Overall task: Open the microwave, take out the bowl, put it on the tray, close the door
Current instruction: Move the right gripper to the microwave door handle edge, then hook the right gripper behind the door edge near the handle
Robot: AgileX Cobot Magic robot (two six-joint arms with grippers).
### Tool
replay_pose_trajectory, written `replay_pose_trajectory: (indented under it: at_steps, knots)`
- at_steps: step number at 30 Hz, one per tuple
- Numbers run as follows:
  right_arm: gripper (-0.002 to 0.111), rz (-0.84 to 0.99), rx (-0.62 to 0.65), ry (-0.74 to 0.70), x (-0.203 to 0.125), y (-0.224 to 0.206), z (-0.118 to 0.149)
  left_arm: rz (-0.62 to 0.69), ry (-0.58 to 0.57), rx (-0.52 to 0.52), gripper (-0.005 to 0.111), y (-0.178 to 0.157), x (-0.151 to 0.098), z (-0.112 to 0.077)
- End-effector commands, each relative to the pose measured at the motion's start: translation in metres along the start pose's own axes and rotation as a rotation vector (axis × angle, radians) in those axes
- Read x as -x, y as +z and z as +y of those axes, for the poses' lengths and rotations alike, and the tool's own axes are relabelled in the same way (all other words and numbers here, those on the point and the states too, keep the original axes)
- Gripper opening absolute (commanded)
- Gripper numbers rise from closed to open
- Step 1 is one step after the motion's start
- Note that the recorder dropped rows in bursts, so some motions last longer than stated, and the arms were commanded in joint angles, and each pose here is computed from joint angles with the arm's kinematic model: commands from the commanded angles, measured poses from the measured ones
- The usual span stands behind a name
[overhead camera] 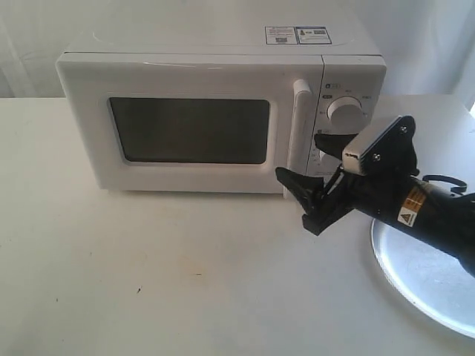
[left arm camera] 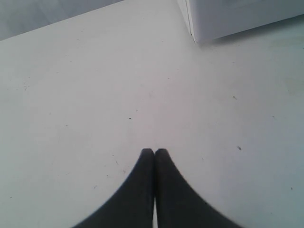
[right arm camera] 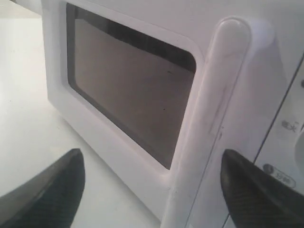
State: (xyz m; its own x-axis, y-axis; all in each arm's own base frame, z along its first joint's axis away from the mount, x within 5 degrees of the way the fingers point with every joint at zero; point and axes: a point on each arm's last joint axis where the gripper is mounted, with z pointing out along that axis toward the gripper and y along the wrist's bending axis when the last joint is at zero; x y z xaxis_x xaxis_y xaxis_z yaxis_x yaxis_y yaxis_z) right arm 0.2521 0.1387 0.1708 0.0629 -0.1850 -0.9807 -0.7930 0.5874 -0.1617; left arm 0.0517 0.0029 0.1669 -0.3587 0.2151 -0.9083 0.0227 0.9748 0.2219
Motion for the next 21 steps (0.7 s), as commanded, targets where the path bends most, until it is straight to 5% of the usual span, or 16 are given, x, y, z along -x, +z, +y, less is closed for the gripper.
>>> replay_pose_trajectory:
  at_steps: [1,8,15,21]
  knots:
    - [0.072,-0.003,0.009,-0.024,-0.006,0.015,-0.004,-0.002,-0.006,-0.005,0.000,0.000,0.000,0.000]
    - [0.054,0.047,0.011,-0.002,-0.024,0.030,-0.010,-0.002,-0.006,-0.005,0.000,0.000,0.000,0.000]
    - [0.000,0.057,0.049,-0.006,-0.029,0.032,-0.005,-0.002,-0.006,-0.005,0.000,0.000,0.000,0.000]
    - [0.000,0.006,0.193,-0.060,-0.022,0.038,0.020,-0.002,-0.006,-0.005,0.000,0.000,0.000,0.000]
